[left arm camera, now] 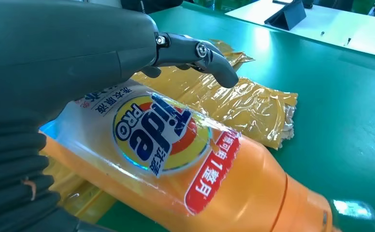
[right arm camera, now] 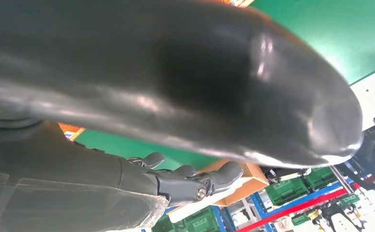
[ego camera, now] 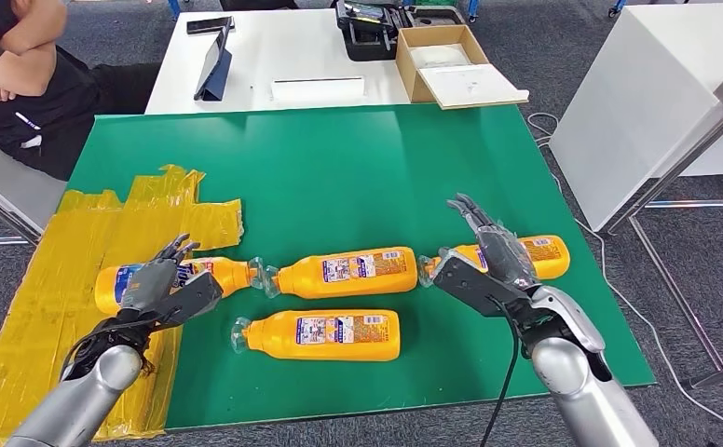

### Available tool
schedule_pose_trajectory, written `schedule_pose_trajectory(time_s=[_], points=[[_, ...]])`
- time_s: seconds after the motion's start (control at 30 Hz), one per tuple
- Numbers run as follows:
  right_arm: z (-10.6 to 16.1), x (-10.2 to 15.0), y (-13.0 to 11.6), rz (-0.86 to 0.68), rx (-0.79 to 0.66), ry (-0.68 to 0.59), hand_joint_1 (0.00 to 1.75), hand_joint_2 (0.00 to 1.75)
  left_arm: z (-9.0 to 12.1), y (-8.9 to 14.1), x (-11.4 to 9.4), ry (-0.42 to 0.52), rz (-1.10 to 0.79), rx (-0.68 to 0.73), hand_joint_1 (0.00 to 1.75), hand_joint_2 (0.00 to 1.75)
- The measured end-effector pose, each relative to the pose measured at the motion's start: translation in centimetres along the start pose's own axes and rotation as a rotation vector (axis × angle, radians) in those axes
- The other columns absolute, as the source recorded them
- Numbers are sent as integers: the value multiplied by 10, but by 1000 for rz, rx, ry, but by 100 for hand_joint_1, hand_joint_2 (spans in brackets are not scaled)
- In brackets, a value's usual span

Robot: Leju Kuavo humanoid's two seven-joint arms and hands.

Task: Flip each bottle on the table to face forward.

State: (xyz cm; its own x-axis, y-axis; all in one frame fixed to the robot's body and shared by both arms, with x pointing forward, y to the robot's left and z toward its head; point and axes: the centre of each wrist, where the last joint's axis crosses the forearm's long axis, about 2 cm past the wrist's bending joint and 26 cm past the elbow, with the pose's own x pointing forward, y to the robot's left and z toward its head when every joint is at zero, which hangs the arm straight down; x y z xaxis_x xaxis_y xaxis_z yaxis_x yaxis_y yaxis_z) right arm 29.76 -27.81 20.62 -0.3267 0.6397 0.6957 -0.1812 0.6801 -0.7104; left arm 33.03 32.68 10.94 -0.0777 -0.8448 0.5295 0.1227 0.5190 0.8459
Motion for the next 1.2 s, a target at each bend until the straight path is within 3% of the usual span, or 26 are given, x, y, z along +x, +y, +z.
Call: schedule_pose_trajectory(time_s=[0.17,0.3,0.47,0.7,0.93,1.2], points=[[1,-1,3,38,34,18,0,0,-1,-2,3,23,37,-26,0,0],[2,-3,5,87,75,24,0,175,-1,-1,3,36,78,-21,0,0],[6,-16,-1,225,135,54,0,175,1,5,3,32,253,52,0,0],[17,-54,-40,492,219,162,0,175,3,42,22,-64,513,282,0,0],[15,-77,-72,625,276,225,0,175,16,58,28,-132,575,369,0,0],[8,-91,-87,673,345,262,0,175,27,61,28,-143,602,412,0,0]])
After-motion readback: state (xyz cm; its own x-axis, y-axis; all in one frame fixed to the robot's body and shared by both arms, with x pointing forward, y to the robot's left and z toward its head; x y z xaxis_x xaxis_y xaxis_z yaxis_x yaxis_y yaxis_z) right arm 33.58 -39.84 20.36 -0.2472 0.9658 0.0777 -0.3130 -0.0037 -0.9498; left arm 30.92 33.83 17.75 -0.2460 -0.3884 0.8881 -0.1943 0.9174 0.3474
